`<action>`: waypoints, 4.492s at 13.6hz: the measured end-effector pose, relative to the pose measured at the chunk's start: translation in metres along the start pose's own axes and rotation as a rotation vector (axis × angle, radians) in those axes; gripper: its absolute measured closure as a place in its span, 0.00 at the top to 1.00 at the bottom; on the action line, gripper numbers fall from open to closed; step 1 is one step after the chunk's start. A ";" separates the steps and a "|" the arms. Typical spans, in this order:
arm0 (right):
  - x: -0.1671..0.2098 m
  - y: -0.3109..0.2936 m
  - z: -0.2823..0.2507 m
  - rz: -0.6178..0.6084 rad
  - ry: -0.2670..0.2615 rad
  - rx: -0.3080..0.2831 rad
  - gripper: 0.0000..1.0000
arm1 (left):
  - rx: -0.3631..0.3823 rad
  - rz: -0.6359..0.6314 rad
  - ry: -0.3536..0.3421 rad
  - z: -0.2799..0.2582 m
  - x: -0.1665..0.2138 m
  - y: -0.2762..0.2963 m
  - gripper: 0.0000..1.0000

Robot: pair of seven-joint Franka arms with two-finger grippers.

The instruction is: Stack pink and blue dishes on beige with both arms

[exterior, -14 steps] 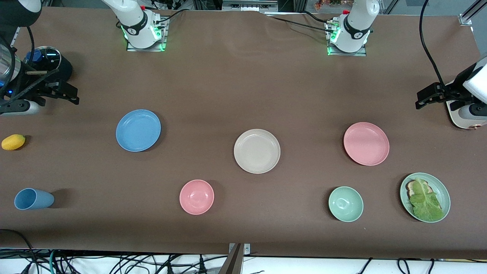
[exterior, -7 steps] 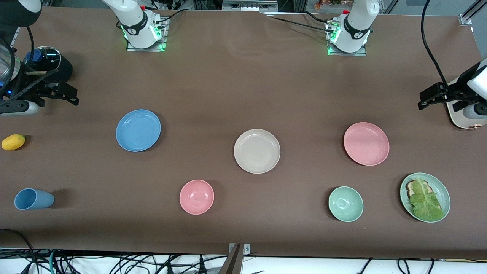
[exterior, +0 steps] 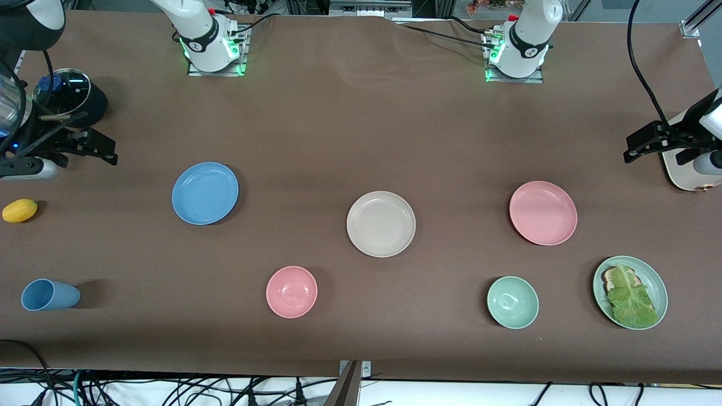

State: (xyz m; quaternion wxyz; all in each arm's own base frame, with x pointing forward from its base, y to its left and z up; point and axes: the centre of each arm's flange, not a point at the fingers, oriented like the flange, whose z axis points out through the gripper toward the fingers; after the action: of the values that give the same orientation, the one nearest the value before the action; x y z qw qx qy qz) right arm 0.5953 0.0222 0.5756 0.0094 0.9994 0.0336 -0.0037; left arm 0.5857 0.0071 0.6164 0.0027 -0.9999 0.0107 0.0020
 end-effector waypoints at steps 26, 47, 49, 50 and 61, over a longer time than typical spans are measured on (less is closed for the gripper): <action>0.043 0.022 0.126 0.060 -0.190 0.063 1.00 | -0.012 -0.053 -0.153 0.121 0.050 -0.036 1.00; -0.060 0.063 0.325 0.027 -0.003 0.023 1.00 | -0.026 0.043 -0.227 0.364 0.040 -0.086 1.00; -0.059 0.063 0.338 0.027 0.001 0.019 1.00 | -0.021 0.043 -0.181 0.384 0.024 -0.085 1.00; -0.059 0.063 0.344 0.027 -0.001 0.018 1.00 | -0.020 0.036 -0.169 0.394 0.013 -0.087 1.00; -0.071 0.061 0.379 0.030 -0.033 0.016 0.90 | -0.037 0.018 -0.209 0.438 -0.022 -0.093 0.40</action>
State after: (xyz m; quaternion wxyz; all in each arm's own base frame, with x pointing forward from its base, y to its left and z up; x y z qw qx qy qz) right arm 0.5255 -0.0510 0.1988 0.0018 0.9996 0.0182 -0.0205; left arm 0.5638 0.1028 0.1795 -0.0149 -0.9940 0.0192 0.1063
